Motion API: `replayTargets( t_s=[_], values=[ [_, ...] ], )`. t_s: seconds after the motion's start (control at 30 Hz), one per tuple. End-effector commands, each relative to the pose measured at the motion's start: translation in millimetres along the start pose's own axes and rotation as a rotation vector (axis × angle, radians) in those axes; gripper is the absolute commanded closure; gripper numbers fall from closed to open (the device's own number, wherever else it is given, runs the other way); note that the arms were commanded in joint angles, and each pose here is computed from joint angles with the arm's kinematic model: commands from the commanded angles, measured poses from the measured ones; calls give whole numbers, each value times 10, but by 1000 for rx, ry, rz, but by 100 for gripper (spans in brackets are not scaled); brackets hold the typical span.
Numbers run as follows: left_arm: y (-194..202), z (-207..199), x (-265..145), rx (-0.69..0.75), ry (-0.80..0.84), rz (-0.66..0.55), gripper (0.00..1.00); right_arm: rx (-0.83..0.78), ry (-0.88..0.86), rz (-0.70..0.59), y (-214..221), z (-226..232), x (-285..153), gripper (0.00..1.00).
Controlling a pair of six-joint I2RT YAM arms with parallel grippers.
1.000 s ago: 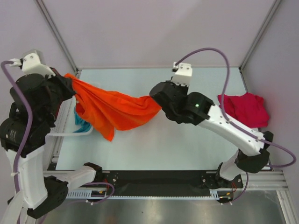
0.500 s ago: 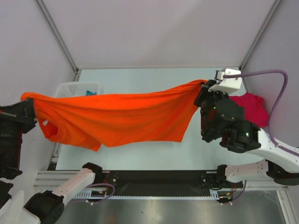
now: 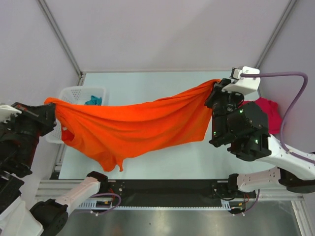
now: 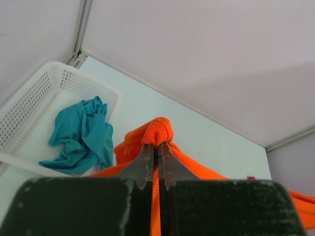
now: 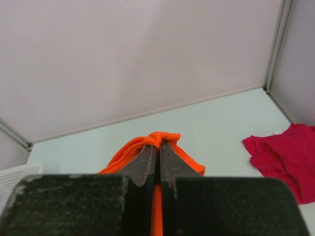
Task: Fold and stack the t-shirts
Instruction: Flatten out the tshirt
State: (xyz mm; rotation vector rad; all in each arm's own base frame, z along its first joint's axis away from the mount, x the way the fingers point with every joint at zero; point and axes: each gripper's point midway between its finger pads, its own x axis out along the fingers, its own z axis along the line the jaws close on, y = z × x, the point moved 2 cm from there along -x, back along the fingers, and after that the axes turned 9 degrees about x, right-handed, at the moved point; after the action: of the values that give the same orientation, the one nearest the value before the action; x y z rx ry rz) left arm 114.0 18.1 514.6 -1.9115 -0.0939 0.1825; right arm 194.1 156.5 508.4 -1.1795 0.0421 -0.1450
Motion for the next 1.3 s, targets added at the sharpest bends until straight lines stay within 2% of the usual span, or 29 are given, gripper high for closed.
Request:
replayTargets(
  t_s=[0.0, 0.07, 0.23, 0.5, 0.73, 0.77, 0.8, 0.83, 0.87, 0.9, 0.93, 1.1, 1.13, 1.2, 1.23, 1.27],
  values=[
    [152, -142, 127, 25, 45, 74, 100, 69, 273, 11, -181, -427, -86, 100],
    [105, -143, 62, 6, 62, 57, 100, 37, 270, 7, -176, -386, -86, 100],
    [-55, -100, -52, -7, 64, -1, 100, 80, 266, -10, -207, -331, -77, 100],
    [-65, -105, -18, -16, 51, -2, 100, 95, 277, -47, -276, -340, -39, 100],
    [133, -242, 344, 43, 29, 74, 100, 72, 345, -93, -250, -459, 156, 100],
    [126, -277, 400, 41, 31, 68, 100, 120, 312, -86, -262, -396, 231, 100],
    [149, -310, 467, 48, 32, 74, 100, -35, 345, -79, -122, -483, 339, 100],
    [248, -347, 594, 69, 24, 103, 100, 126, 311, -110, -239, -444, 389, 100],
    [255, -400, 679, 73, 31, 99, 100, 107, 325, -118, -192, -479, 427, 100],
    [303, -438, 770, 89, 31, 113, 100, 10, 346, -111, -89, -515, 465, 100],
    [445, -488, 941, 117, 21, 157, 100, -28, 390, -121, -10, -515, 577, 100],
    [884, -701, 1526, 154, 26, 242, 100, -135, 442, -131, 412, -564, 979, 100],
    [1030, -728, 1707, 163, 14, 268, 100, -54, 390, -62, 563, -670, 1150, 100],
    [1254, -777, 1923, 176, 16, 315, 100, 5, 417, 116, 956, -930, 1479, 100],
    [1368, -766, 2045, 178, 9, 328, 100, 5, 434, 212, 1276, -1048, 1566, 100],
    [1455, -765, 2136, 181, 5, 343, 100, -33, 484, 219, 1437, -1183, 1671, 100]
  ],
)
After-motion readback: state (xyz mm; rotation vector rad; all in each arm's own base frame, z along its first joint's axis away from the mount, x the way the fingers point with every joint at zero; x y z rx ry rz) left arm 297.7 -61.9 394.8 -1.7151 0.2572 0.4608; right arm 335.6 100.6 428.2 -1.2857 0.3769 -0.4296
